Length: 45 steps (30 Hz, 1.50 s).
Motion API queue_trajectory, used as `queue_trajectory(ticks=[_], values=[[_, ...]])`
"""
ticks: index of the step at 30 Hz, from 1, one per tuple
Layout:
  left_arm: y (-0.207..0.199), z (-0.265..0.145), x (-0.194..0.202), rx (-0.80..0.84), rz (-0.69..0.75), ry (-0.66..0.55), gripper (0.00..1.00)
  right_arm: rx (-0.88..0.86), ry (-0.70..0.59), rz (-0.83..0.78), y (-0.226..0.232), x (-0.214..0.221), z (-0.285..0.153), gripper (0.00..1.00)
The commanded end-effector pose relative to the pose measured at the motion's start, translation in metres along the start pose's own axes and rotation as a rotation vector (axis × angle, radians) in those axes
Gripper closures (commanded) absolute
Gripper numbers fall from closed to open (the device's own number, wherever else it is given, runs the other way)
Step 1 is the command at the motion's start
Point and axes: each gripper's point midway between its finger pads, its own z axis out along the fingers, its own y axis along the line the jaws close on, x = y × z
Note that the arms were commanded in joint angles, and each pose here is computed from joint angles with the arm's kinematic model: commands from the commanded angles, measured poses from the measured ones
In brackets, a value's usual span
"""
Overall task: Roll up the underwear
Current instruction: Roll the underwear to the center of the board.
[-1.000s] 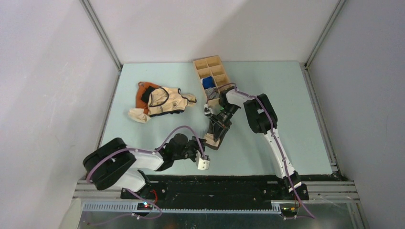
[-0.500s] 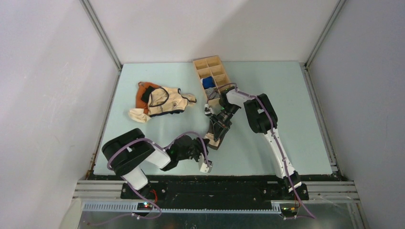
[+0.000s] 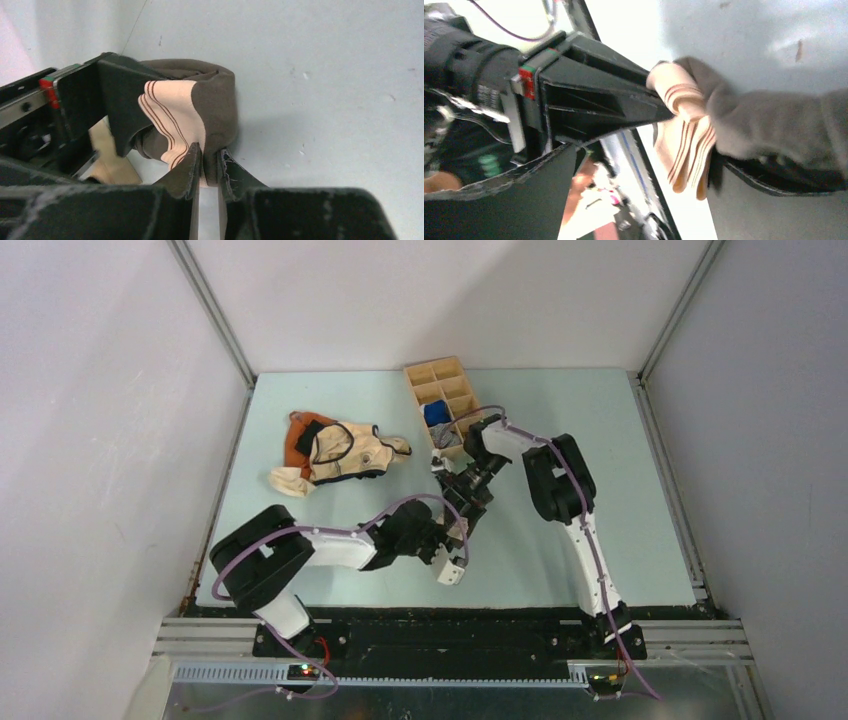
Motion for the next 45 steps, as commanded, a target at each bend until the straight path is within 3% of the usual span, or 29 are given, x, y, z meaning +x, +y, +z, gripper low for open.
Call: queue_trajectory(ticks=[1, 4, 6, 7, 8, 9, 10, 11, 12, 13, 14, 15, 16, 17, 18, 19, 24, 28, 30, 37, 45], values=[[-0.038, -0.011, -0.014, 0.279, -0.106, -0.014, 1.00, 0.228, -0.058, -0.223, -0.006, -0.005, -0.035, 0.01], [-0.062, -0.024, -0.029, 0.472, -0.154, -0.056, 1.00, 0.309, -0.260, -0.324, 0.018, -0.023, -0.089, 0.01], [-0.072, -0.031, -0.038, 0.591, -0.210, -0.077, 1.00, 0.488, -0.516, -0.427, 0.053, -0.032, -0.151, 0.01], [-0.073, -0.037, -0.043, 0.646, -0.247, -0.077, 1.00, 0.578, -0.674, -0.415, 0.040, -0.036, -0.176, 0.01], [-0.080, -0.037, -0.048, 0.692, -0.286, -0.096, 1.00, 0.735, -0.852, -0.499, 0.075, -0.025, -0.217, 0.01], [-0.078, -0.040, -0.052, 0.720, -0.337, -0.092, 1.00, 0.796, -1.001, -0.546, 0.064, -0.021, -0.232, 0.01], [-0.082, -0.039, -0.057, 0.751, -0.375, -0.108, 1.00, 0.891, -1.168, -0.693, 0.116, 0.002, -0.258, 0.01], [-0.080, -0.041, -0.063, 0.769, -0.427, -0.125, 1.00, 0.937, -1.191, -0.727, 0.096, 0.012, -0.247, 0.01], [-0.083, -0.041, -0.066, 0.792, -0.463, -0.134, 1.00, 1.014, -1.269, -0.780, 0.114, 0.031, -0.256, 0.01], [-0.078, -0.045, -0.074, 0.817, -0.520, -0.159, 1.00, 1.044, -1.217, -0.779, 0.089, 0.043, -0.236, 0.00], [-0.083, -0.044, -0.076, 0.857, -0.559, -0.161, 1.00, 1.081, -1.175, -0.870, 0.094, 0.058, -0.227, 0.01], [-0.073, -0.047, -0.084, 0.883, -0.609, -0.177, 1.00, 1.050, -1.048, -0.838, 0.069, 0.076, -0.197, 0.03], [-0.076, -0.044, -0.085, 0.917, -0.639, -0.173, 1.00, 1.038, -0.955, -0.969, 0.074, 0.086, -0.181, 0.09], [-0.067, -0.045, -0.091, 0.931, -0.666, -0.186, 1.00, 0.988, -0.842, -0.945, 0.055, 0.105, -0.155, 0.12], [-0.062, -0.041, -0.091, 0.938, -0.678, -0.188, 1.00, 0.972, -0.773, -1.068, 0.059, 0.113, -0.142, 0.19], [-0.061, -0.041, -0.092, 0.947, -0.704, -0.189, 1.00, 0.932, -0.706, -1.067, 0.047, 0.126, -0.122, 0.21], [-0.040, -0.029, -0.091, 0.957, -0.867, -0.222, 1.00, 0.912, -0.540, -1.374, 0.036, 0.138, -0.073, 0.25], [-0.031, -0.024, -0.089, 0.981, -1.003, -0.236, 1.00, 0.923, -0.508, -1.572, 0.047, 0.119, -0.052, 0.22], [-0.029, -0.020, -0.088, 0.976, -1.040, -0.238, 1.00, 0.914, -0.501, -1.589, 0.049, 0.108, -0.043, 0.21], [-0.020, -0.011, -0.086, 1.000, -1.198, -0.242, 1.00, 0.836, -0.512, -1.571, 0.051, 0.077, -0.011, 0.24], [-0.010, -0.011, -0.084, 1.005, -1.267, -0.252, 1.00, 0.769, -0.531, -1.482, 0.052, 0.064, 0.005, 0.30]])
